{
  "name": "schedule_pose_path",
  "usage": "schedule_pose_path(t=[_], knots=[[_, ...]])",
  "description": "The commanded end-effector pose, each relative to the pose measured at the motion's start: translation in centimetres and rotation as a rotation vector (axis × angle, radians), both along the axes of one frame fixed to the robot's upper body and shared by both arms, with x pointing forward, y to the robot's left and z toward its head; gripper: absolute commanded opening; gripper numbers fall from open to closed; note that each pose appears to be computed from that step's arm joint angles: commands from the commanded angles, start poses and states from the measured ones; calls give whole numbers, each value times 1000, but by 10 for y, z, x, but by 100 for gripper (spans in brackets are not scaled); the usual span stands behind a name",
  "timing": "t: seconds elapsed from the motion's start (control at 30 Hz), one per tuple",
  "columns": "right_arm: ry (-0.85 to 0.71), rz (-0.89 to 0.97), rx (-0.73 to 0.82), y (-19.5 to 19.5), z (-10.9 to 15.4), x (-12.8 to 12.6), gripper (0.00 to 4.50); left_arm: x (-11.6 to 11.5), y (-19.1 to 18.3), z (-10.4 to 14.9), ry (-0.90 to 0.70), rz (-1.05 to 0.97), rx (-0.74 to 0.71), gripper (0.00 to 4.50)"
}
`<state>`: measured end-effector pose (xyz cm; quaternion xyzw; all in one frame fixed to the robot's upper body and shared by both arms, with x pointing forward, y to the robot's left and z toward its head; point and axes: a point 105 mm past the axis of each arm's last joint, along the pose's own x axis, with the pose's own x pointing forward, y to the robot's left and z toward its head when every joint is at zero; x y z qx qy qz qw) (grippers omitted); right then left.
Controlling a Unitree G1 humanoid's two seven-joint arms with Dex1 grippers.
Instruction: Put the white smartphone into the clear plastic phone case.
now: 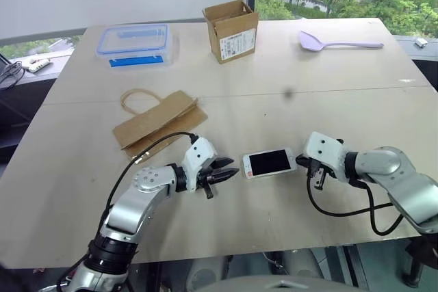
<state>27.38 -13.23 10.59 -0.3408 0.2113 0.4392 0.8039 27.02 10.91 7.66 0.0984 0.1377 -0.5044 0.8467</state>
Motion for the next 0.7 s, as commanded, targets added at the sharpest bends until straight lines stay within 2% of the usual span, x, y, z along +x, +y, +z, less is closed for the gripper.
schedule_pose_path(t=[0.03,0.27,0.53,0.7], knots=[[-44,27,12,3,13,0,0,0,0,3,-20,-8,12,146],[-56,88,25,21,11,0,0,4,-7,-8,0,-20,114,146],[-49,108,57,27,11,-2,0,5,-12,-10,-2,-37,91,146],[-37,-25,44,-6,13,3,0,8,8,-9,-17,40,66,146]])
